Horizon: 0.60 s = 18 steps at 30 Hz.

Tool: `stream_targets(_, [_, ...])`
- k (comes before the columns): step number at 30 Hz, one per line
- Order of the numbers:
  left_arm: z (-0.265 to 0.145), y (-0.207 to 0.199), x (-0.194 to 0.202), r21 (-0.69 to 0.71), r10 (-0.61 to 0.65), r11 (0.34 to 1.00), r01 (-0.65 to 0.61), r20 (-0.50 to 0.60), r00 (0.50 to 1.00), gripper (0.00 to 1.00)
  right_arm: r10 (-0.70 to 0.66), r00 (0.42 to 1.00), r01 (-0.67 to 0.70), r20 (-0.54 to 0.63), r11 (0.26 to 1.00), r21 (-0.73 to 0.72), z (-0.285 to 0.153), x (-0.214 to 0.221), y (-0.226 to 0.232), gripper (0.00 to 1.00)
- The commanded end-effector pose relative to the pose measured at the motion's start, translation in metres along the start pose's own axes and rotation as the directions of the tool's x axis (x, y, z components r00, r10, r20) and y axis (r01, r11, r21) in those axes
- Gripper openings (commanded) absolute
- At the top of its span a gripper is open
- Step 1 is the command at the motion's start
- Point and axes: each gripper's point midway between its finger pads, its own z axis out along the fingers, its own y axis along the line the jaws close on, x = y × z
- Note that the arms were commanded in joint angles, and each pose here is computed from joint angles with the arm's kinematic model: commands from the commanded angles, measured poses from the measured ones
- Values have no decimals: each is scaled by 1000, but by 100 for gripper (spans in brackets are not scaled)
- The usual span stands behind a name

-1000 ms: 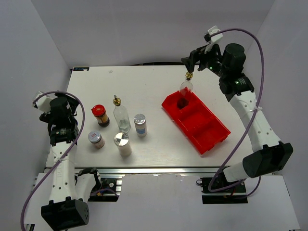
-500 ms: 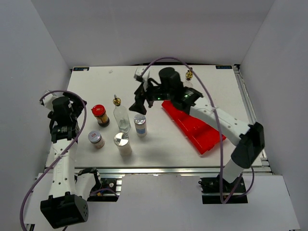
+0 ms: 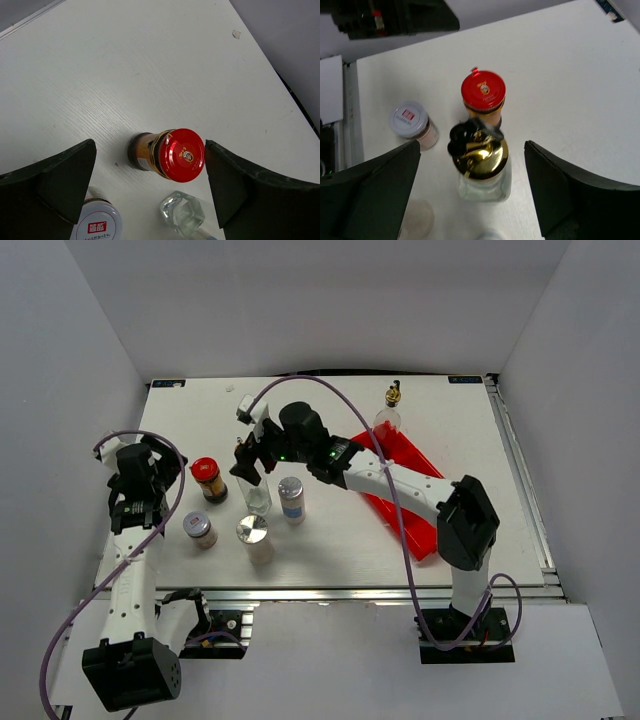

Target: Organize the condiment bottles

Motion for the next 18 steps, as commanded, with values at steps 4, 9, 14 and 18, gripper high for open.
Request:
stream_targets(4, [-1,5,4,-9,23,1000,-23,4,1000,98,-38,982,25,187,997,70,21,-52,-10,76])
stream_targets(9, [0,10,6,-26,26,999,-26,5,1000,98,-8,989,-2,150,998,69,31,-40,-11,68])
stream_targets(14, [-5,12,1,-27,20,999,-19,36,999,98,-8,991,-2,133,997,75,33,-27,-11,38])
stream_targets(18, [-7,11,-1,-22,19,1000,-18,41,999,98,-48,984,33,171,995,94,27,-50,-14,12])
